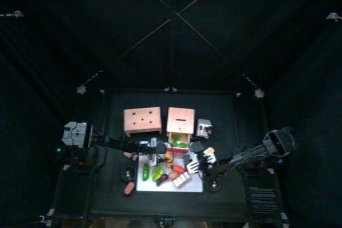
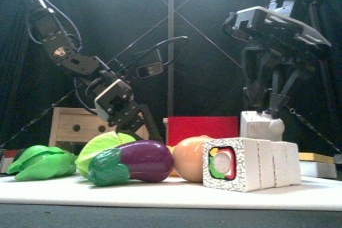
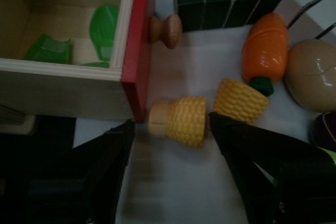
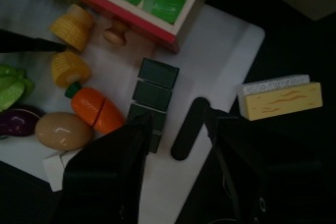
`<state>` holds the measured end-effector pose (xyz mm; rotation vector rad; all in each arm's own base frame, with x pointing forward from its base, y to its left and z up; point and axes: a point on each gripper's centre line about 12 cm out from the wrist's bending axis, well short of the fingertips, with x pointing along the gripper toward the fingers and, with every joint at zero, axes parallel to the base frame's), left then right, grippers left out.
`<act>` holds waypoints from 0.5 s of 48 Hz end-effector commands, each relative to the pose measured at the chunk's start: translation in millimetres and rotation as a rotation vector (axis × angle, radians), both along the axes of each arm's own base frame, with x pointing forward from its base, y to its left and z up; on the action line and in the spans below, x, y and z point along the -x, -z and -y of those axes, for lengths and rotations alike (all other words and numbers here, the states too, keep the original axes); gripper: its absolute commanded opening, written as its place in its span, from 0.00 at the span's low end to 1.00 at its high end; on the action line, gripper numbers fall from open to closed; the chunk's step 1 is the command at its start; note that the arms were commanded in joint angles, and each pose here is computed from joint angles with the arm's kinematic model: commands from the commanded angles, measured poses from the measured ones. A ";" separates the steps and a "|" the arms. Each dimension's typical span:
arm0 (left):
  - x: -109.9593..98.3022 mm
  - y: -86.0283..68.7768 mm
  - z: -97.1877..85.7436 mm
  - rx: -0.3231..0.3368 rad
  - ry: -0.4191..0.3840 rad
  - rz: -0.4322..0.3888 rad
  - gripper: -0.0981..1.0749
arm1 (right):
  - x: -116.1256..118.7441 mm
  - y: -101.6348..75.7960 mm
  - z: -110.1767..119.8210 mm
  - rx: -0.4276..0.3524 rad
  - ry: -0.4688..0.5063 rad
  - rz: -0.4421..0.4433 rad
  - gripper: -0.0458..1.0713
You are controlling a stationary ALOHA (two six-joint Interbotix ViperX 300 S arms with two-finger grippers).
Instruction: Grab corn bottom
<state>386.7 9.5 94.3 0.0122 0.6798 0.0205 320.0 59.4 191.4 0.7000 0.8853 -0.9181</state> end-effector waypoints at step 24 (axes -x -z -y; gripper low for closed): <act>-8.0 -4.0 0.5 0.000 0.002 0.014 0.90 | -1.5 -3.8 -1.3 -0.012 0.003 0.012 0.78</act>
